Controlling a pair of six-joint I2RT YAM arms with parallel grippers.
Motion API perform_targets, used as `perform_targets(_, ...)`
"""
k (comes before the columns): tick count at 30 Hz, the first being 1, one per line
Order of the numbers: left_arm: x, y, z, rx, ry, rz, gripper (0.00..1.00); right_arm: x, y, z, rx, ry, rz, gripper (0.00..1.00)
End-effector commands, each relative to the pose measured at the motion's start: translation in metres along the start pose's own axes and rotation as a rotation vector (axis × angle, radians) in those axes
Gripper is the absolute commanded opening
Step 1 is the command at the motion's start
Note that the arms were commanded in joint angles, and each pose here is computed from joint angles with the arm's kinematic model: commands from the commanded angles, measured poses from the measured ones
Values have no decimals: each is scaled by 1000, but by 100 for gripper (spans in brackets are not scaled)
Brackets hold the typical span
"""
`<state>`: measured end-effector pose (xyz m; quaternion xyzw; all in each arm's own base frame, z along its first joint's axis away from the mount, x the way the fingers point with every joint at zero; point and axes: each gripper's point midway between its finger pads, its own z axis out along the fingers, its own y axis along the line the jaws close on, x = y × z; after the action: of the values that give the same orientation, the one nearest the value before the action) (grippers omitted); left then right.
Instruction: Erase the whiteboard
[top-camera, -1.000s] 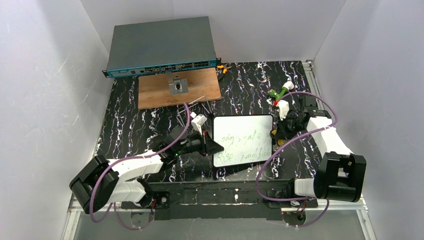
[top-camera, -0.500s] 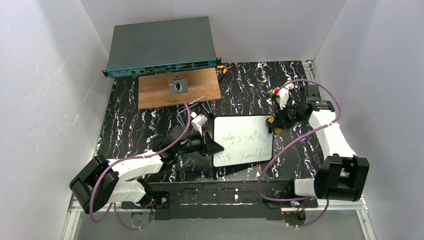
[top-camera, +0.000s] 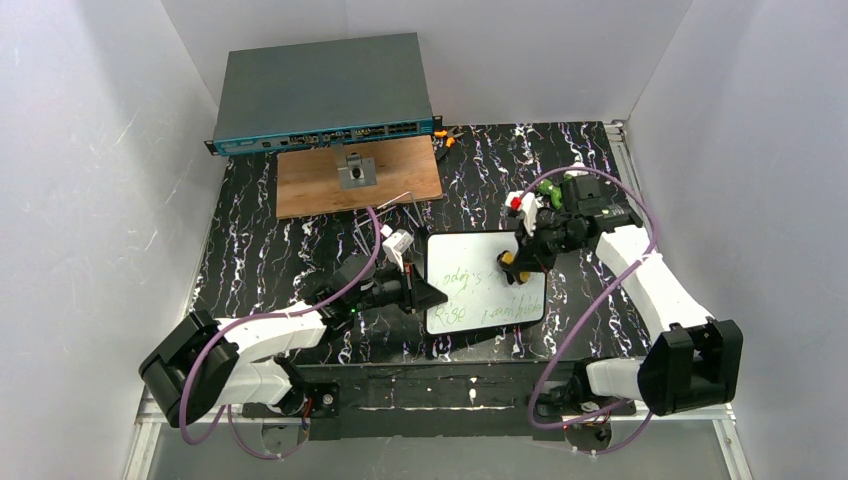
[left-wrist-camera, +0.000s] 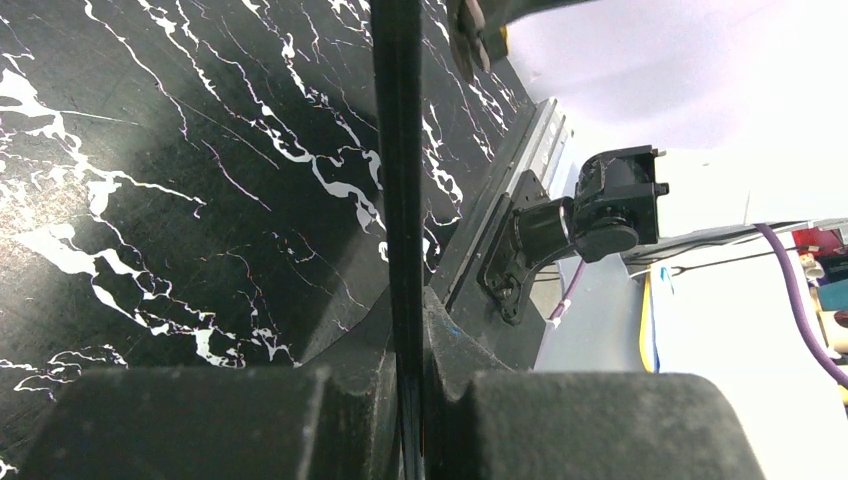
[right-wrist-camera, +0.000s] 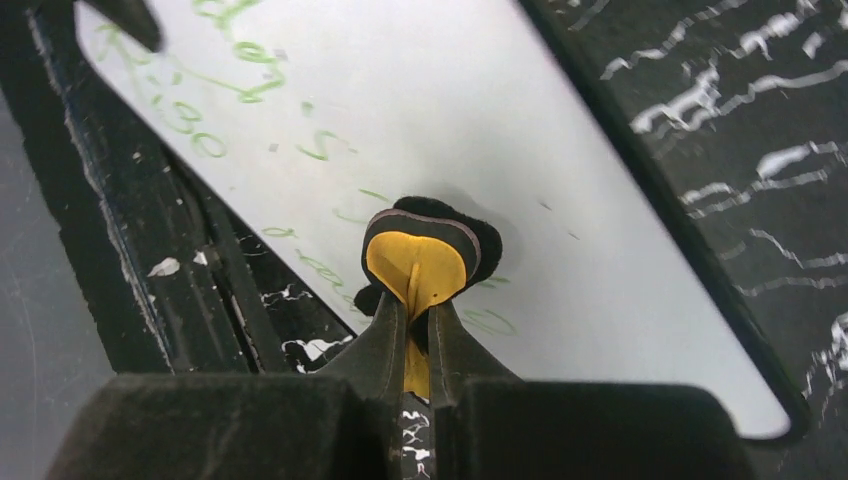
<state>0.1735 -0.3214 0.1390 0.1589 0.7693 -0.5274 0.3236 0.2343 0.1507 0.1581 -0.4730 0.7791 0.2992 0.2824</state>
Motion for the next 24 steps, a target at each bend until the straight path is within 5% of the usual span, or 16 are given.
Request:
perform_targets(1, -18, -8, 2, 27, -73, 35, 0, -11, 31, 2, -84, -12, -129, 1)
perform_targets(10, -18, -5, 6, 22, -79, 0, 0, -25, 54, 7, -117, 13, -322, 1)
perform_targets(24, -25, -4, 11, -4, -87, -49, 0, -58, 44, 43, 67, 86, -355, 1)
